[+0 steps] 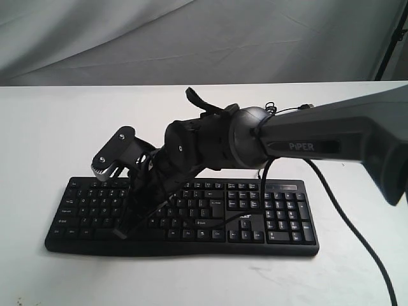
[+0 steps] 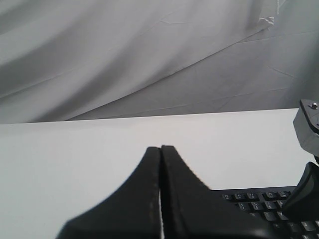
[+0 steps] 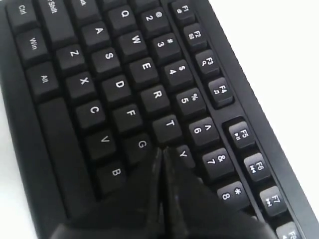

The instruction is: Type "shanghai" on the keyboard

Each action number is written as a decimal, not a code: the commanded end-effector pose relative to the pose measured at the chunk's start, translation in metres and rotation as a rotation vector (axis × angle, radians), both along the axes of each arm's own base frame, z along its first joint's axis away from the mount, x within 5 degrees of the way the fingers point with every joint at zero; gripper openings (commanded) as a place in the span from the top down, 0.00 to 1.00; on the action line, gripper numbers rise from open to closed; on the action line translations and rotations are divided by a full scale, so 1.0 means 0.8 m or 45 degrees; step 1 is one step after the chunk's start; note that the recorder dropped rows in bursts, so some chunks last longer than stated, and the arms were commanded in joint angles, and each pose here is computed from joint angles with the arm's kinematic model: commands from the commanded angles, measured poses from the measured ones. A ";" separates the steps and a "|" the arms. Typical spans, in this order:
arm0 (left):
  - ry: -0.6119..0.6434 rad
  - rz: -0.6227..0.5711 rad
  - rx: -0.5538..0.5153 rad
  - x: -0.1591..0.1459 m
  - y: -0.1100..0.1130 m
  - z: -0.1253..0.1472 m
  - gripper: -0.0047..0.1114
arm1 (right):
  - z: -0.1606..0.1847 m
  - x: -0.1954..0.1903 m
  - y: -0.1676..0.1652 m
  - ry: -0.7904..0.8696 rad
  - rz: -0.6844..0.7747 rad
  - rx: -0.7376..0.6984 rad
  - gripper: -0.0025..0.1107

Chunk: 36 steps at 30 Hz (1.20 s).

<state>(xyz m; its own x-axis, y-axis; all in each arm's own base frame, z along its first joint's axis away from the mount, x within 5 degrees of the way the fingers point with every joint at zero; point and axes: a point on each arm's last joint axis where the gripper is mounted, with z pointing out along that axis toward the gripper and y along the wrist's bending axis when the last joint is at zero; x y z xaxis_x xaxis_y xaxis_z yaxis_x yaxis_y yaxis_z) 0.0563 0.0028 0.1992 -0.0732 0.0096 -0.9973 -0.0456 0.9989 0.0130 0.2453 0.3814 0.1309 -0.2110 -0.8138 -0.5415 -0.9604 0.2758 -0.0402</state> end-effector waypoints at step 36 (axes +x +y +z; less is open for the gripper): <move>-0.008 -0.008 -0.005 0.000 -0.001 0.000 0.96 | 0.027 0.013 0.072 -0.027 0.196 -0.002 0.98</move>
<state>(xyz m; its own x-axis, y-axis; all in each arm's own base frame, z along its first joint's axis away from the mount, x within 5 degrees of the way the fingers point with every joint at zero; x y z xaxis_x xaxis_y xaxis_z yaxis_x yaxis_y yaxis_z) 0.0563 0.0028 0.1992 -0.0732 0.0096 -0.9973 -0.0456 0.9989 0.0130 0.2572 0.4266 0.1588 -0.0986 -0.8150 -0.5709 -0.9830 0.1690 -0.0715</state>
